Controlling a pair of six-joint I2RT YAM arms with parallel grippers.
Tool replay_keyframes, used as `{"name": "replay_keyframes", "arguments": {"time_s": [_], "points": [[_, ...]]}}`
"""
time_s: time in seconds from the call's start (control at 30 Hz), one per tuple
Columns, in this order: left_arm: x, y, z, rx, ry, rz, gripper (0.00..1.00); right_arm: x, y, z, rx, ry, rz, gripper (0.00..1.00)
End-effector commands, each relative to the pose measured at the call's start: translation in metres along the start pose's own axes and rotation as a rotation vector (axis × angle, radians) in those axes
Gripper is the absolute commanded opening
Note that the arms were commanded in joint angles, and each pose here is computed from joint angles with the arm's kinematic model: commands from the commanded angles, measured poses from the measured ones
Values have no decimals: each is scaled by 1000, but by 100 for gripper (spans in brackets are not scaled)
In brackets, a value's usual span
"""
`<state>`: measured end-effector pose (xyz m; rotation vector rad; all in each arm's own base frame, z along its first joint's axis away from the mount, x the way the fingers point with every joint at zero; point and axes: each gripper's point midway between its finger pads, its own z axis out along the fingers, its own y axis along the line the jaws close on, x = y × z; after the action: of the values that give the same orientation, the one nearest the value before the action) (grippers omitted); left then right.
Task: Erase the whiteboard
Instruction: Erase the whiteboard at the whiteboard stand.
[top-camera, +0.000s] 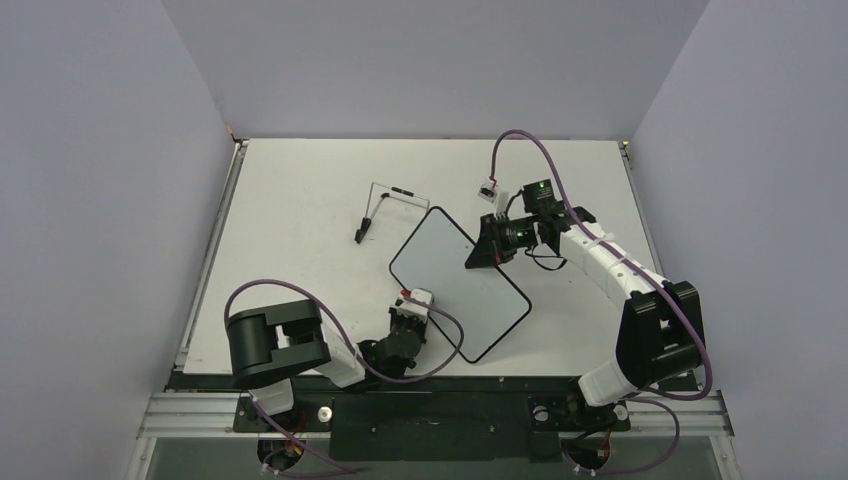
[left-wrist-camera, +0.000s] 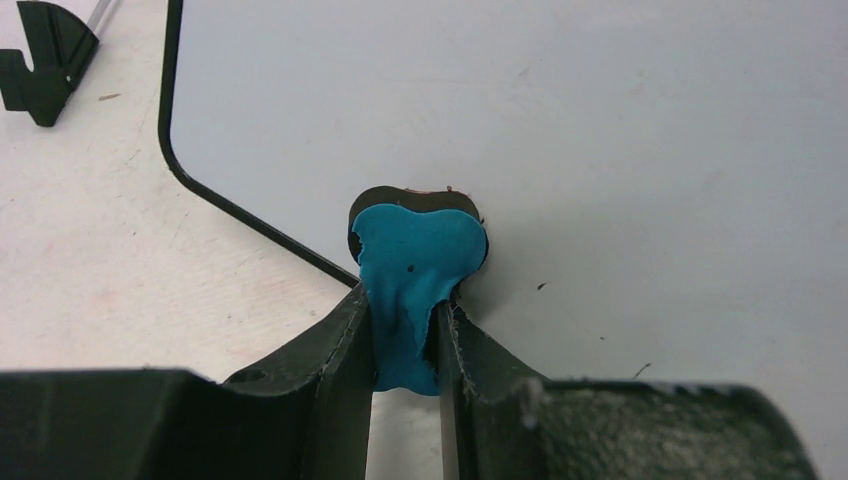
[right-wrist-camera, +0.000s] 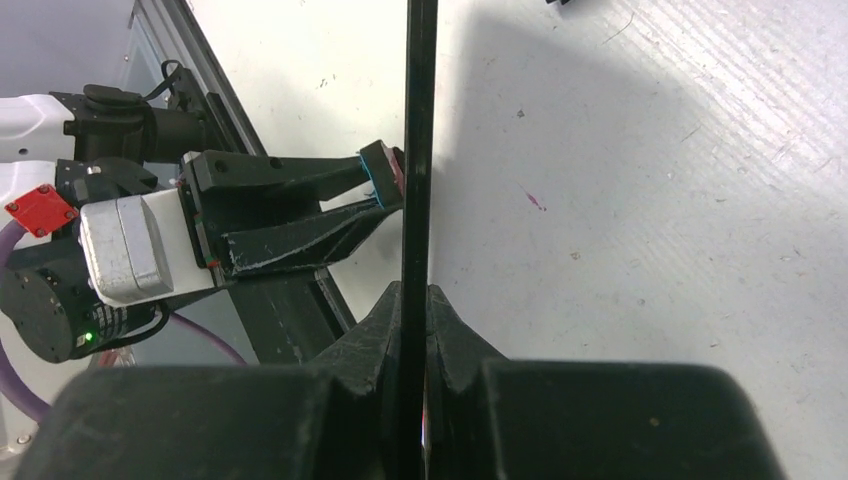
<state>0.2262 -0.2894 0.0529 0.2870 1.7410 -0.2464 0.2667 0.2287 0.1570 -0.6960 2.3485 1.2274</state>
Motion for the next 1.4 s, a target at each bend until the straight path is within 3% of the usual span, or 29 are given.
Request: {"name": "replay_keyframes", "arguments": {"time_s": [0.0,0.33,0.7,0.87,1.07,1.37], "points": [[-6,9,-4,3,-12,-35,0,2,54,-11,-196,12,26,0],[-47,-71,-36,497,-70,-149,0,1,52,-10,-196,15,29,0],[-57,-160,-57,821,-11,-171,0,2,53,-12,-193,10,22,0],[-72,-171,-47,784,-15,-159,0,1,52,-12,-191,10,25,0],[-83,-163,-3,521,115,-62,0,1,53,-13,-186,6,21,0],[-49,-115,29,318,274,-74,0,0,54,-14,-190,2,18,0]]}}
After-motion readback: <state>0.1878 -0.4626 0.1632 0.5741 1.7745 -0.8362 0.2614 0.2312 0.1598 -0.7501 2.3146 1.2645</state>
